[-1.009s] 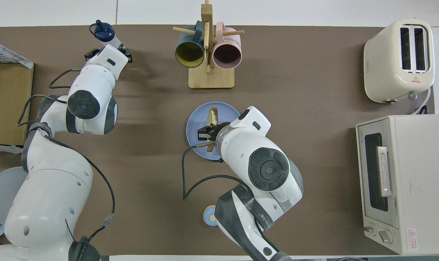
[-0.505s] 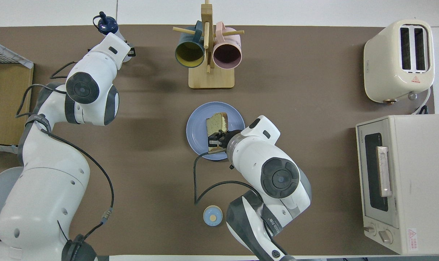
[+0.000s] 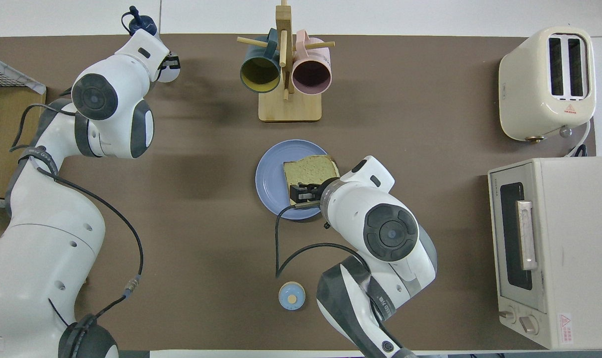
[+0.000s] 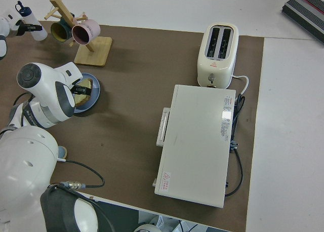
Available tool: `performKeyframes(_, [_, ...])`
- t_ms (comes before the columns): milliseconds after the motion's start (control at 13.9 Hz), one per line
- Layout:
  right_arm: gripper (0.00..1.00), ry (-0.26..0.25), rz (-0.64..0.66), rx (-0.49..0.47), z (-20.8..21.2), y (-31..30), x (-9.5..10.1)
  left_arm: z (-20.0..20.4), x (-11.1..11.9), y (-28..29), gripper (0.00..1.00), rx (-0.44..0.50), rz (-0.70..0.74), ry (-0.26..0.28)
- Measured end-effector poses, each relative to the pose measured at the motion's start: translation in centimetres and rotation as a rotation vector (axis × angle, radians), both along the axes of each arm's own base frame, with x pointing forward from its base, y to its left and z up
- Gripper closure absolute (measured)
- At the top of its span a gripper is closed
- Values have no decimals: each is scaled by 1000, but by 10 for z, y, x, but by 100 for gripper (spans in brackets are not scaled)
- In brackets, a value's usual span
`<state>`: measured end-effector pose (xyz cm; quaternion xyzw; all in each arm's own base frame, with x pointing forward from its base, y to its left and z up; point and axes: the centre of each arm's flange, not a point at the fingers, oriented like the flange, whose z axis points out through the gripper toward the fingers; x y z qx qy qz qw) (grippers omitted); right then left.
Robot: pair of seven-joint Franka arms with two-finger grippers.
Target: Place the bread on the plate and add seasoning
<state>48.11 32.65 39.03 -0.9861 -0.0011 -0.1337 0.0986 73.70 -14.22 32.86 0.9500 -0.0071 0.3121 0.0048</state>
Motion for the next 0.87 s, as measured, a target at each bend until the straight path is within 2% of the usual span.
performKeyframes(216, [0, 6, -16, 31, 13, 3, -2, 11, 8, 3, 54, -6, -6, 51])
performKeyframes(433, [0, 38, -33, 58, 42, 12, 9, 30, 8, 1, 54, -8, -14, 82])
performKeyframes(721, [0, 199, -61, 102, 126, 24, 43, 87, -6, -5, 54, 2, -72, 138])
performKeyframes(865, [0, 246, -80, 156, 152, 19, 55, 112, -19, -8, 54, 27, -136, 194])
